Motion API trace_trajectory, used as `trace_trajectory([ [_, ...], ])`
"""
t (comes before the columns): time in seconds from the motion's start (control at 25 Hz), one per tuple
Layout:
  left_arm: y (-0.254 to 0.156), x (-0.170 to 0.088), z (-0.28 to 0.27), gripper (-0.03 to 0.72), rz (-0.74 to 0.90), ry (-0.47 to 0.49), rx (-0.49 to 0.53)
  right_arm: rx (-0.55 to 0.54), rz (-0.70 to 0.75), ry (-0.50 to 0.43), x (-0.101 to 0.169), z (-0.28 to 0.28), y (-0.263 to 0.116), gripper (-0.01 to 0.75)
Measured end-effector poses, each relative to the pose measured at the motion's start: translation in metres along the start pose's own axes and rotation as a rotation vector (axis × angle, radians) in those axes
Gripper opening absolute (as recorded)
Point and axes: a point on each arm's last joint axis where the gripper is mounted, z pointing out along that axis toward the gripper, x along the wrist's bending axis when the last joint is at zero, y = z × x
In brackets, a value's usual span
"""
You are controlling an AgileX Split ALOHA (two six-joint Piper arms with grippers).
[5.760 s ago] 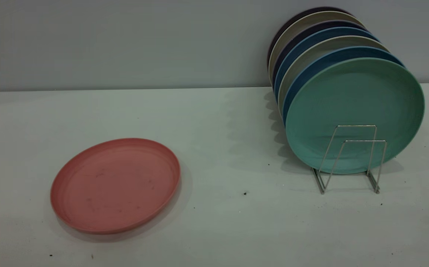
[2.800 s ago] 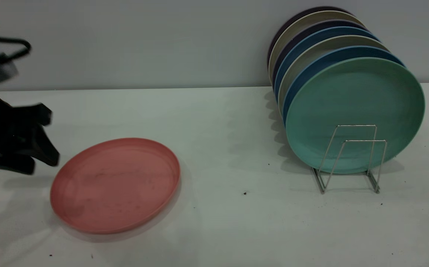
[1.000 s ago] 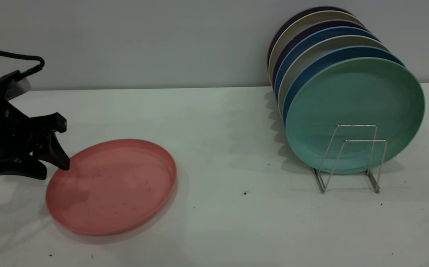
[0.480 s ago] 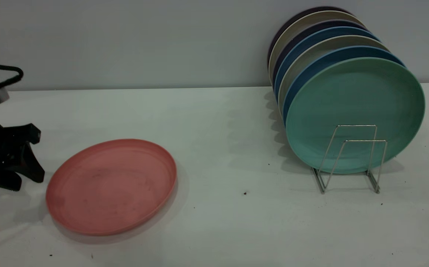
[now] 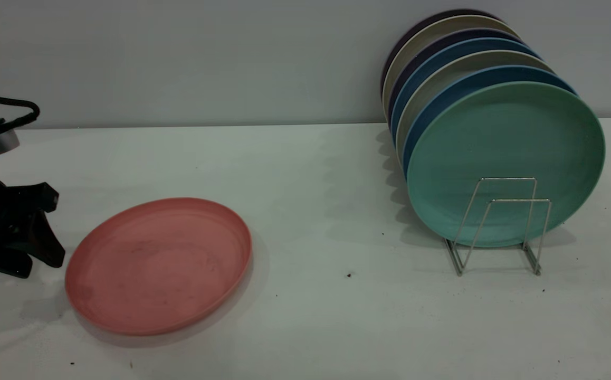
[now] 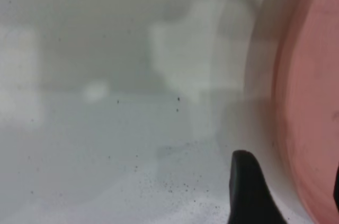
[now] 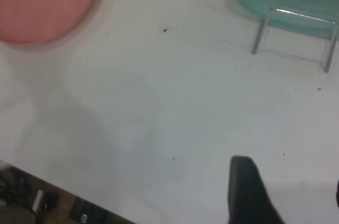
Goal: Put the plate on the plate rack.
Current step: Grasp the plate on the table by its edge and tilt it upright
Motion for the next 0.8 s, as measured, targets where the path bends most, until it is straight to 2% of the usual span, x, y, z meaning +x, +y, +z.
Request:
trace_trajectory([
  [0.32,0.0,0.005,0.019,0.415,-0.038,0.003,0.026,0.0,0.0,0.0,0.0,0.0,0.0,0.417],
  [0.68,0.01,-0.006,0.029,0.412,-0.014,-0.023,0.008,-0.001,0.001,-0.001,0.0,0.0,0.0,0.417],
  [0.8,0.008,-0.006,0.034,0.387,-0.013,-0.024,0.021,-0.001,0.001,-0.001,0.0,0.0,0.0,0.417],
])
